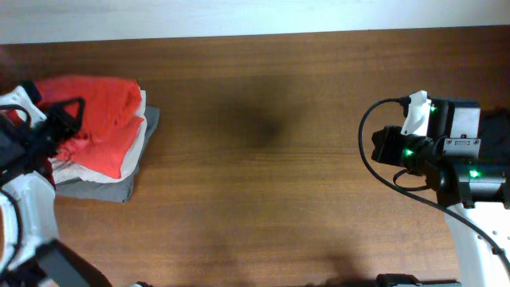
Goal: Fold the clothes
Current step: 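Release the shirt on the stack and open the left gripper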
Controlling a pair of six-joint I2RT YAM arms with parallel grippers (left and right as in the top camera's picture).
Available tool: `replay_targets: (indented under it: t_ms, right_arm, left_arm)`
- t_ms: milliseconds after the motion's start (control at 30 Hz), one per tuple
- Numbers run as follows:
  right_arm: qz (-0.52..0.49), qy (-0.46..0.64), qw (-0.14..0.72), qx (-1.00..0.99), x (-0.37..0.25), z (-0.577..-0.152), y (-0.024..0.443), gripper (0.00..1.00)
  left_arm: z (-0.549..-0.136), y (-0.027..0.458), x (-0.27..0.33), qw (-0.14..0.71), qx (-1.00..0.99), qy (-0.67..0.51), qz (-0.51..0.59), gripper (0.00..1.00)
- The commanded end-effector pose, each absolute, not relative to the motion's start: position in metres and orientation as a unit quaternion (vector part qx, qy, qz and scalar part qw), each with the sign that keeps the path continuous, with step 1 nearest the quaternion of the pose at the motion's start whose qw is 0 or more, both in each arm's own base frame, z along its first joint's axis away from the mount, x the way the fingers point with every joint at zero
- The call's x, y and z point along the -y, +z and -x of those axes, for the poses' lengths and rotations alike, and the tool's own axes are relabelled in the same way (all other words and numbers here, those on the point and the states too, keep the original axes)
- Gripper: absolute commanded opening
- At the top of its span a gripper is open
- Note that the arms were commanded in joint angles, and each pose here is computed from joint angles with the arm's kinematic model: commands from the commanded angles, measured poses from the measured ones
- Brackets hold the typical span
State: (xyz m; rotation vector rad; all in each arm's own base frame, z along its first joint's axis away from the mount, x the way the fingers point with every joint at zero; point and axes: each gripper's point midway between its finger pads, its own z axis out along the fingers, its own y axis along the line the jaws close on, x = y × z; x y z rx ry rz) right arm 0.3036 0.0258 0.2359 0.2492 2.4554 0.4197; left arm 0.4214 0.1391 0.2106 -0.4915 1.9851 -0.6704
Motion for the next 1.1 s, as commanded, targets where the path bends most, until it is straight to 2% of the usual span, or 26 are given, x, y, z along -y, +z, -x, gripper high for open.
replay_targets:
  t_ms: [0, 167, 200, 267, 333, 400, 500, 633, 833, 867, 967, 1067]
  right_arm:
    - [-0.094, 0.152, 0.314, -0.933, -0.023, -0.303, 0.236, 0.04]
    - [-0.100, 0.154, 0.313, -0.932, -0.023, -0.303, 0.236, 0.04]
    - [-0.100, 0.154, 0.313, -0.932, -0.023, -0.303, 0.236, 0.04]
    - [-0.100, 0.154, 0.312, -0.932, -0.023, -0.303, 0.236, 0.04]
    - [-0.100, 0.154, 0.310, -0.933, -0.023, -0.302, 0.235, 0.04]
    - [-0.101, 0.154, 0.307, -0.934, -0.023, -0.301, 0.234, 0.04]
    - [-0.101, 0.153, 0.305, -0.934, -0.023, -0.300, 0.233, 0.04]
    - [-0.101, 0.153, 0.305, -0.935, -0.023, -0.300, 0.233, 0.04]
    - [-0.101, 0.153, 0.305, -0.935, -0.023, -0.300, 0.233, 0.04]
    - [-0.101, 0.153, 0.305, -0.935, -0.023, -0.300, 0.233, 0.04]
    - [-0.101, 0.153, 0.303, -0.935, -0.023, -0.302, 0.232, 0.04]
    - [-0.102, 0.153, 0.299, -0.936, -0.023, -0.303, 0.229, 0.04]
  left_arm:
    - [-0.417, 0.176, -0.166, 0.448, -0.837, -0.221, 0.223, 0.00]
    - [-0.418, 0.140, -0.175, 0.419, -0.852, -0.213, 0.232, 0.02]
    - [-0.418, 0.135, -0.176, 0.415, -0.853, -0.214, 0.232, 0.05]
    - [-0.417, 0.131, -0.175, 0.411, -0.857, -0.213, 0.229, 0.20]
    - [-0.415, 0.134, -0.174, 0.409, -0.855, -0.220, 0.230, 0.24]
    - [-0.413, 0.151, -0.171, 0.425, -0.846, -0.238, 0.217, 0.34]
    - [-0.399, 0.182, -0.167, 0.438, -0.836, -0.254, 0.212, 0.36]
    - [-0.372, 0.221, -0.164, 0.448, -0.830, -0.247, 0.223, 0.46]
    - [-0.342, 0.287, -0.161, 0.515, -0.807, -0.209, 0.201, 0.52]
    - [-0.343, 0.290, -0.161, 0.518, -0.805, -0.210, 0.198, 0.52]
    - [-0.365, 0.281, -0.171, 0.527, -0.804, -0.204, 0.182, 0.21]
    - [-0.390, 0.263, -0.181, 0.531, -0.804, -0.204, 0.172, 0.02]
